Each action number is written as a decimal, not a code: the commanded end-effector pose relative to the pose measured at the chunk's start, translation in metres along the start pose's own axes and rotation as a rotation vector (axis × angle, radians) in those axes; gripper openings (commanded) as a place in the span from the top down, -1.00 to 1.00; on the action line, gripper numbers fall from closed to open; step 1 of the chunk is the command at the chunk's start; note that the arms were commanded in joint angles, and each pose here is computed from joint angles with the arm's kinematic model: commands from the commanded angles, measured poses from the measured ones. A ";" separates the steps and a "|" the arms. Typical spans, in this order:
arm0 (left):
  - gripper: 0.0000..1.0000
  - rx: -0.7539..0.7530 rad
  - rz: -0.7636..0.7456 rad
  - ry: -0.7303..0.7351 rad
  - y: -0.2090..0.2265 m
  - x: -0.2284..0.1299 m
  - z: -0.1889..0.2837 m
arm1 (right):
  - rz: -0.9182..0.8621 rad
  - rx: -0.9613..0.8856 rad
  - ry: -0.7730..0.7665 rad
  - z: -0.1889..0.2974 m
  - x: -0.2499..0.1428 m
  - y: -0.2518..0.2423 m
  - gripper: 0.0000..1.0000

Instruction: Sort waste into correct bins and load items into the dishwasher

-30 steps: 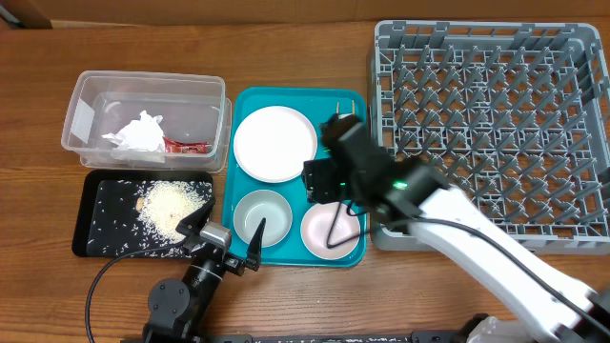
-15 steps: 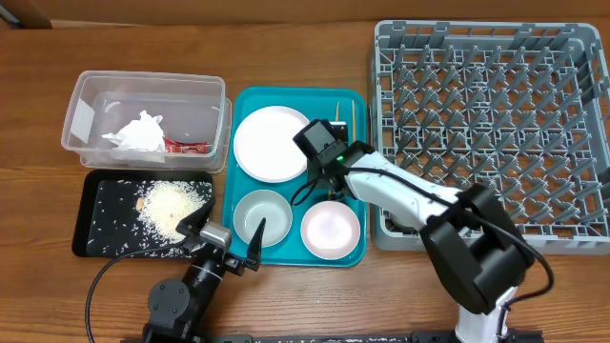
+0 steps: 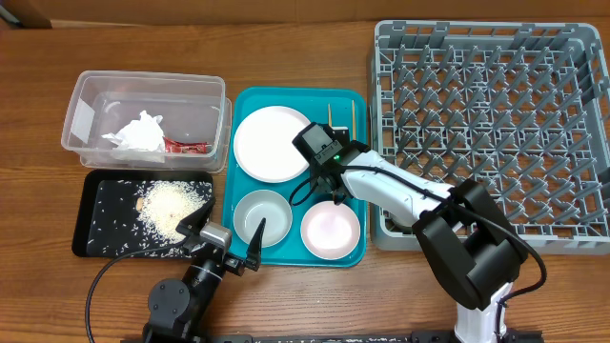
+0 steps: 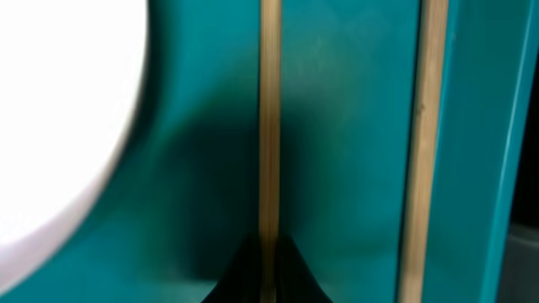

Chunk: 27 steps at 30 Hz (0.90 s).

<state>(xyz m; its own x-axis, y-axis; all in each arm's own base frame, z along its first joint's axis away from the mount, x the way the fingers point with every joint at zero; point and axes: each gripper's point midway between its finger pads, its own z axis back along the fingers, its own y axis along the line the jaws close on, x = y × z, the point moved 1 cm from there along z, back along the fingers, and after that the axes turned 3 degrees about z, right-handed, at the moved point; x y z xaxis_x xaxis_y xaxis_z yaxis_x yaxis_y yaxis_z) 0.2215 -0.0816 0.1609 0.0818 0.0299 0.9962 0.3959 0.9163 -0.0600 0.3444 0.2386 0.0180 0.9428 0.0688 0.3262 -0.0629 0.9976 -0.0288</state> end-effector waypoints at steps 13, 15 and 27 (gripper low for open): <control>-1.00 -0.010 -0.017 -0.008 -0.001 0.001 0.001 | 0.007 0.050 -0.363 0.175 0.090 -0.054 0.92; -1.00 -0.010 -0.017 -0.008 -0.001 0.001 0.001 | 0.002 0.001 -0.310 0.162 0.086 -0.074 0.92; -1.00 -0.010 -0.017 -0.008 -0.001 0.001 0.001 | -0.013 -0.003 -0.066 0.091 0.051 -0.109 0.92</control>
<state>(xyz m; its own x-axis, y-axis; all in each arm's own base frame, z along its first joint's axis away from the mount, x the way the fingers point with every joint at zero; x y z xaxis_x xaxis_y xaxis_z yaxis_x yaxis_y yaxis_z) 0.2215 -0.0816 0.1609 0.0818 0.0299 0.9962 0.3962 0.9162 -0.0600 0.3741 0.1281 0.1353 0.9041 0.0279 0.4263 -0.0107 0.9990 -0.0428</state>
